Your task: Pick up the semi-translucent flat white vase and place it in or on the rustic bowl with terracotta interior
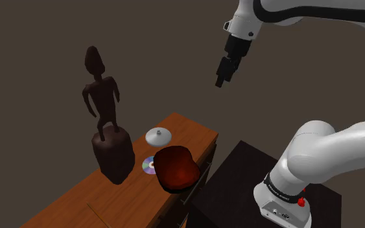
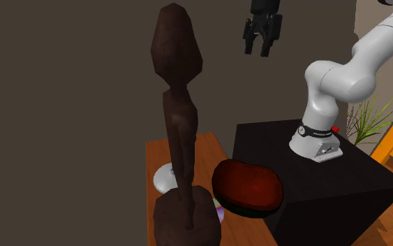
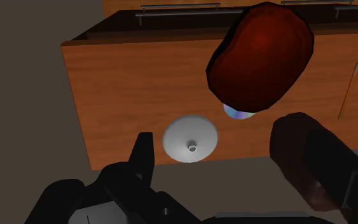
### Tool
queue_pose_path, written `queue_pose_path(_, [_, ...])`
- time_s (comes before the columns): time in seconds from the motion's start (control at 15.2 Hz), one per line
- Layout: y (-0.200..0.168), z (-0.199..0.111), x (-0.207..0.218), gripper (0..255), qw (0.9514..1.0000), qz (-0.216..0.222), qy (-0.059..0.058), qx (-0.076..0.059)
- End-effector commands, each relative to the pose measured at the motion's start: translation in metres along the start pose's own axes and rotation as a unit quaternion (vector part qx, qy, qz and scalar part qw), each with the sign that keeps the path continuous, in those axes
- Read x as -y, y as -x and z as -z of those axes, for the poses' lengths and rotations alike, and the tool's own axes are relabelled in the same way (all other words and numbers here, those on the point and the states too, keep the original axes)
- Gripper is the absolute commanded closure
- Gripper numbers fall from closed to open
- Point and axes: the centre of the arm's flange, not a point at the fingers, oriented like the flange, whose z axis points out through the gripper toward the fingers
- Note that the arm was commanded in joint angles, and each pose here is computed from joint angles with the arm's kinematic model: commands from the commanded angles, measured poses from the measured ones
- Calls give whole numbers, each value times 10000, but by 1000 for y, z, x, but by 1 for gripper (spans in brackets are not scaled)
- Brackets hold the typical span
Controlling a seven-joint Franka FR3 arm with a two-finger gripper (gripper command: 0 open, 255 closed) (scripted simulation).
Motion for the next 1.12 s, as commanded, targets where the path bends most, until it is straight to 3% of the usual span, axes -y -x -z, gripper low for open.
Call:
queue_pose_path(0.0, [0,0,0,0,10000,0,0,0])
queue_pose_path(1.06, [-117,-177,14,0,9996,-127,243,42])
